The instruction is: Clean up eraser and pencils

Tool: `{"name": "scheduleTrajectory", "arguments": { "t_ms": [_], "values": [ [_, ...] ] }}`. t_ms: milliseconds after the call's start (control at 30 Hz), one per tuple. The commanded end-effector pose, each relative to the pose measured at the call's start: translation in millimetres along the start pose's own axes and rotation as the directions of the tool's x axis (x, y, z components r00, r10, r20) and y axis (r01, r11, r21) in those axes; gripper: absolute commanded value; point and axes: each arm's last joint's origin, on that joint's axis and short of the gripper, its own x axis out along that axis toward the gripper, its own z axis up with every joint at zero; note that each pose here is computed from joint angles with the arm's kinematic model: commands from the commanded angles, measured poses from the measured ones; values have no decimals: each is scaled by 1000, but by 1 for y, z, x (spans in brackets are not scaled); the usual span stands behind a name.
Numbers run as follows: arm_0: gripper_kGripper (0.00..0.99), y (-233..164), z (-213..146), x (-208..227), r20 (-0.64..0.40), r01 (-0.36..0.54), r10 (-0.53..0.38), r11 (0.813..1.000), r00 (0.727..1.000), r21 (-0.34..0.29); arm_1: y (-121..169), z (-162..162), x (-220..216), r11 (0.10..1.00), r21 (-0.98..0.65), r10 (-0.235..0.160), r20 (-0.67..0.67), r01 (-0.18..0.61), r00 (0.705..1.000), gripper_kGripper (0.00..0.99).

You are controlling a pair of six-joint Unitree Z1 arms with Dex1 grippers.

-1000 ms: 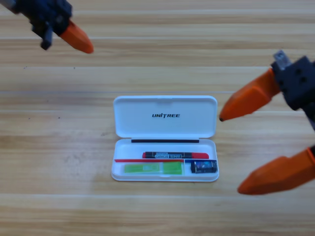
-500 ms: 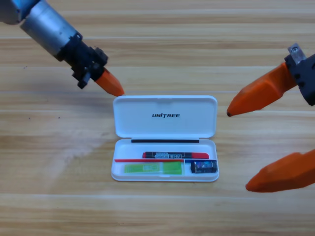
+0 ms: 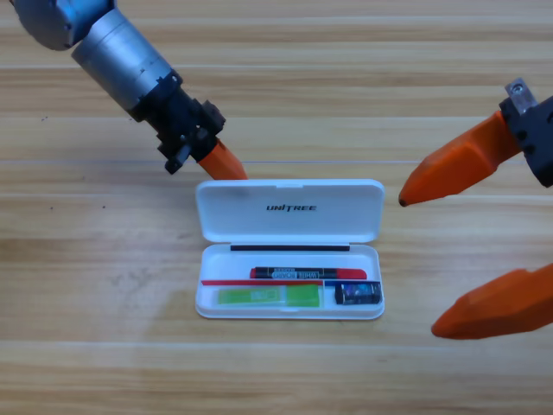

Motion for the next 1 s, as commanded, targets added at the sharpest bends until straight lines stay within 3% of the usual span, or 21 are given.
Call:
{"name": "scheduleTrajectory", "arguments": {
  "t_ms": [33,567,1000],
  "values": [
    [0,-21,18,10,-16,32,-32,999,999,19,0,-5,13,999,16,38,-8,-38,999,948],
    [0,-46,14,49,-130,73,-66,996,989,46,-1,-5,16,999,19,38,-8,-38,999,948],
    [0,-77,-2,75,-217,6,15,995,976,97,-2,-4,16,999,23,39,-6,-39,999,948]
  ]
}}
